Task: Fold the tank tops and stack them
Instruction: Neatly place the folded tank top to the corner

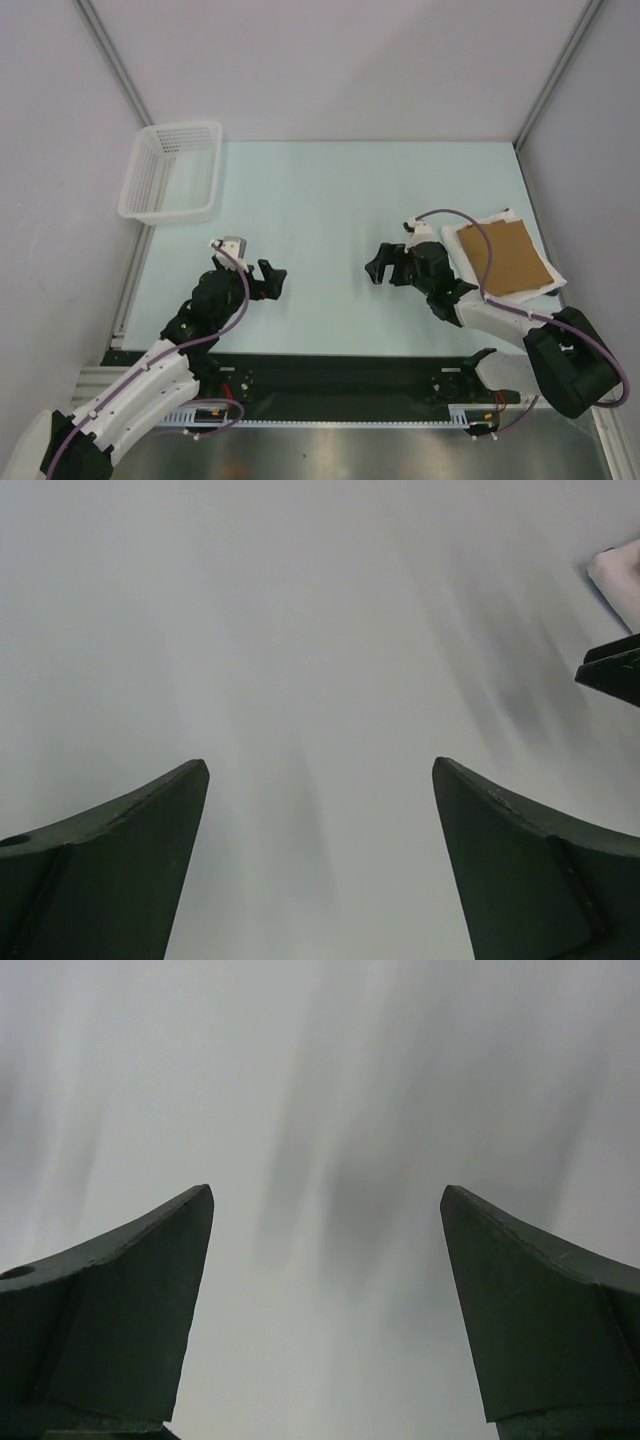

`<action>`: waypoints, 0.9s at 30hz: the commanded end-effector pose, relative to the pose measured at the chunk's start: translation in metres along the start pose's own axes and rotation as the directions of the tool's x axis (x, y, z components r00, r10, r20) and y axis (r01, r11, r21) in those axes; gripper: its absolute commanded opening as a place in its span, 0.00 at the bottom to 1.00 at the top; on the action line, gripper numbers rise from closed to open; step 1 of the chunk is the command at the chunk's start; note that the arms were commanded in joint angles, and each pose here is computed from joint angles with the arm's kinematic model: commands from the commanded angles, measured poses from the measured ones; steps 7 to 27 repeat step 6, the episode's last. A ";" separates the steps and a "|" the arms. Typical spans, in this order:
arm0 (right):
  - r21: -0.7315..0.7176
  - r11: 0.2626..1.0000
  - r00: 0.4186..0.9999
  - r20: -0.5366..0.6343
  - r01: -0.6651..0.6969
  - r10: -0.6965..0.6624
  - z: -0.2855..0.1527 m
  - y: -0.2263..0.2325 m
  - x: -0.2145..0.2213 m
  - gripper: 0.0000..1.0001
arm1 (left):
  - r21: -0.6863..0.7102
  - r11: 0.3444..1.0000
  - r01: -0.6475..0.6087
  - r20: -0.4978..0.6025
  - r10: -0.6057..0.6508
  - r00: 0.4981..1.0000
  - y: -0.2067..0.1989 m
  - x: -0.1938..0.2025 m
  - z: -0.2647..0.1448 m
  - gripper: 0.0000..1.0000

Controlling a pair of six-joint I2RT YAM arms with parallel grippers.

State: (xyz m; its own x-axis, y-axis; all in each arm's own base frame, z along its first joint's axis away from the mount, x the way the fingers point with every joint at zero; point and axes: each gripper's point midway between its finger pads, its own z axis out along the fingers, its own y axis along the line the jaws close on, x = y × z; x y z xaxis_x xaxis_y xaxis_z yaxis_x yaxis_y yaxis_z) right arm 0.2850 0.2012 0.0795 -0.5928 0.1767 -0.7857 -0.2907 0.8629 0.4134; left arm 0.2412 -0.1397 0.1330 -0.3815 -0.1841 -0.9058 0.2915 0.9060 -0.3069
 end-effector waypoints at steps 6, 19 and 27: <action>-0.041 0.999 0.999 0.047 0.007 -0.005 0.014 0.021 -0.018 0.97 | 0.024 0.999 -0.024 0.019 0.024 1.000 -0.005 -0.007 0.005 1.00; -0.041 0.999 0.999 0.047 0.007 -0.005 0.014 0.021 -0.018 0.97 | 0.024 0.999 -0.024 0.019 0.024 1.000 -0.005 -0.007 0.005 1.00; -0.041 0.999 0.999 0.047 0.007 -0.005 0.014 0.021 -0.018 0.97 | 0.024 0.999 -0.024 0.019 0.024 1.000 -0.005 -0.007 0.005 1.00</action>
